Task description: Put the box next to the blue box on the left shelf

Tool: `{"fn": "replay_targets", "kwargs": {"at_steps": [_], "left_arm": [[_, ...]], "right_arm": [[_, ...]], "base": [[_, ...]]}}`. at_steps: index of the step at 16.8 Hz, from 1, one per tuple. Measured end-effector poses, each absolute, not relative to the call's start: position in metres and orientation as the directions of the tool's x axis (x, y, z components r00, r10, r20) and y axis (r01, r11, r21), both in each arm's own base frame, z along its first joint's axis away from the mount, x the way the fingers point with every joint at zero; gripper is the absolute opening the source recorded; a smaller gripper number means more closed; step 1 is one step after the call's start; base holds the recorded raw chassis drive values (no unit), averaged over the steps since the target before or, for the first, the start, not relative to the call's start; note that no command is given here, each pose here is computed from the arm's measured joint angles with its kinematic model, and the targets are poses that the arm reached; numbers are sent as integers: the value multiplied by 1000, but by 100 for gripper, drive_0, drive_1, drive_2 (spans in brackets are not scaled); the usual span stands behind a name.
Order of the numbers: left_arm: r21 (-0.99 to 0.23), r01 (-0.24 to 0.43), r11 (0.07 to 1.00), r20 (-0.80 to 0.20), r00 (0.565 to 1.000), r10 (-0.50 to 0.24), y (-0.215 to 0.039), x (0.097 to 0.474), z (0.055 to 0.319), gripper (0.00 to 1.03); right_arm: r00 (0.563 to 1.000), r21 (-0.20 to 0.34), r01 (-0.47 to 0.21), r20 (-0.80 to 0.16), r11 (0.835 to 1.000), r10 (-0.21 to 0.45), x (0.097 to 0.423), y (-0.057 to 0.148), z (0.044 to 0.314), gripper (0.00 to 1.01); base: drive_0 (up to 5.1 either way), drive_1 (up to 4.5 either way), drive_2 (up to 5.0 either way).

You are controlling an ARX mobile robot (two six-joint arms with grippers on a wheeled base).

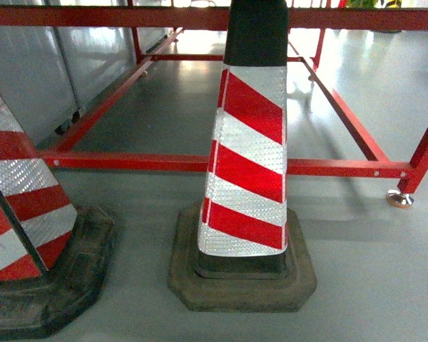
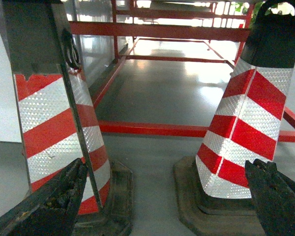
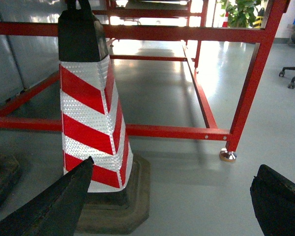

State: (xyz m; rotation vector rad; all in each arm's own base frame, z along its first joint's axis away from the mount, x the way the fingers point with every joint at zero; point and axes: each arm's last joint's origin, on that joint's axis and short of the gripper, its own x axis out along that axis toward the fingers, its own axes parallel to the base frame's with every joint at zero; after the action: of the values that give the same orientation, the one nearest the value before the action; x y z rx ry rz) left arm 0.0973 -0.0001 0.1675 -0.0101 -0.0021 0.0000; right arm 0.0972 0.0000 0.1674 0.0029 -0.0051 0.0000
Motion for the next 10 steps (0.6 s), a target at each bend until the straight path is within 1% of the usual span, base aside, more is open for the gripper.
{"fn": "replay_targets", "kwargs": {"at_steps": [10], "left_arm": [[-10,0,1000,2,1000,0,0,97,168,98]], "right_arm": [[1000,2,0,5,1000,0,97,0,167,98]], "base": [[0,0,0]]}}
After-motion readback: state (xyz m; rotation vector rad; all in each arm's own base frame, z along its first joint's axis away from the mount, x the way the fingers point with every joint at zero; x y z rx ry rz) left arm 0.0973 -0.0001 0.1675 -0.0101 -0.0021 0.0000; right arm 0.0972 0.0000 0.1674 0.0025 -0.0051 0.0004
